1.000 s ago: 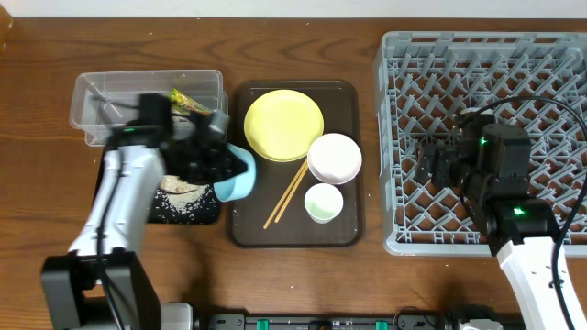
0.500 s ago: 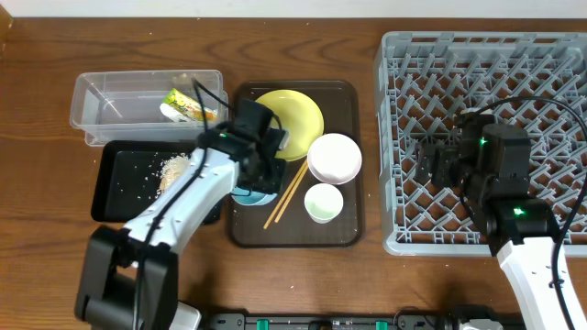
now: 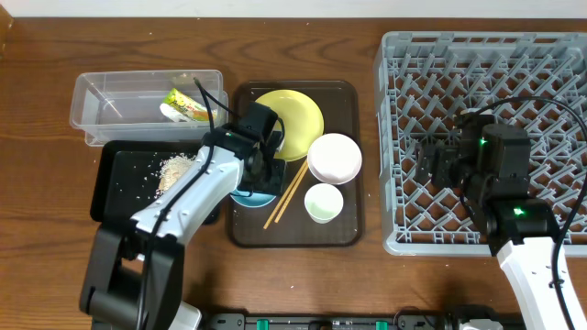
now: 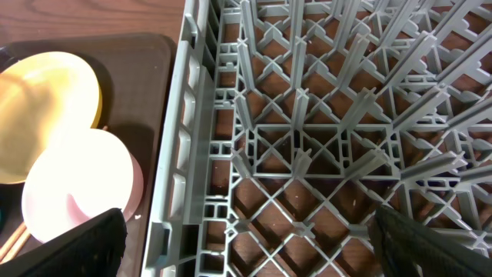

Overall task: Sort waste into correct bins and load items into the dishwasher rack
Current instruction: 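Return the emptied blue bowl to the brown tray with the left gripper, then grasp the white cup with the left gripper and lift it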

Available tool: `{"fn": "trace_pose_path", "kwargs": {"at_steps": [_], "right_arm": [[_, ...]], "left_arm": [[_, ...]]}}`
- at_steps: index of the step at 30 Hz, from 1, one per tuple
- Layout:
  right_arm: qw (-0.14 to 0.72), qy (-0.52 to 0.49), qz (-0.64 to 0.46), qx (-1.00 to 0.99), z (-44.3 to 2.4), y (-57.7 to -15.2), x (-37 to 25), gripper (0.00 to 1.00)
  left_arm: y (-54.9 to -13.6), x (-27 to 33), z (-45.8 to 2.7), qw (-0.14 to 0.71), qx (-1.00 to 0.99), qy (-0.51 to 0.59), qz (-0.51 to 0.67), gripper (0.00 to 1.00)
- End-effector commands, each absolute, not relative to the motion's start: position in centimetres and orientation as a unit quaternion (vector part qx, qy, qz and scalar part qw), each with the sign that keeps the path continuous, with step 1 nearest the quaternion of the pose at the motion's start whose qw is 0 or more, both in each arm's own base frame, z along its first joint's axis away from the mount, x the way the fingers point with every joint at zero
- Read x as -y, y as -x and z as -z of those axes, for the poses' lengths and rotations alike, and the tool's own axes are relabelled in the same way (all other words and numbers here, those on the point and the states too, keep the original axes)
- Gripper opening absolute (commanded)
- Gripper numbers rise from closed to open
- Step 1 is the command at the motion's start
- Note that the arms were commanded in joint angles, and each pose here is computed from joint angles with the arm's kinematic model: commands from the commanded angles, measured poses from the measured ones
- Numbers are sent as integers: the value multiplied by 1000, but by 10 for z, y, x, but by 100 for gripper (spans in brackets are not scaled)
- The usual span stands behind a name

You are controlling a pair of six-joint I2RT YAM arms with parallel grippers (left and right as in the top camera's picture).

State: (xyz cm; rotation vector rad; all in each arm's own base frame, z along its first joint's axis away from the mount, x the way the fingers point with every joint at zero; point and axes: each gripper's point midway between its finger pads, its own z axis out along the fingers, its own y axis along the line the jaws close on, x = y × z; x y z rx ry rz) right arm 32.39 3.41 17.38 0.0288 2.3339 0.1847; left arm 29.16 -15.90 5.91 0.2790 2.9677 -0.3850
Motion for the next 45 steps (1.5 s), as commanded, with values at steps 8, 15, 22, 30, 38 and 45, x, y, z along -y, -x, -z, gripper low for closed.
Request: {"fn": "trace_pose_path", "kwargs": {"at_steps": [8, 15, 22, 30, 38, 45], "right_arm": [[398, -7, -80, -914, -183, -327, -39, 99], [397, -7, -80, -914, -183, -327, -39, 99], [398, -7, -80, -914, -183, -327, -39, 99], [398, -7, -80, -914, -183, -327, -39, 99], [398, -7, -80, -914, -183, -327, -39, 99], [408, 5, -104, -907, -189, -332, -48, 99]], "left_arm": [[-294, 187, -120, 132, -961, -114, 214, 54], [-273, 212, -96, 88, -962, -153, 208, 54], [-257, 226, -63, 38, -967, -171, 183, 39], [-261, 221, -54, 34, -974, -153, 164, 6], [-265, 228, -86, 58, -964, -143, 216, 6], [-302, 212, -147, 131, -927, -93, 340, 6]]}}
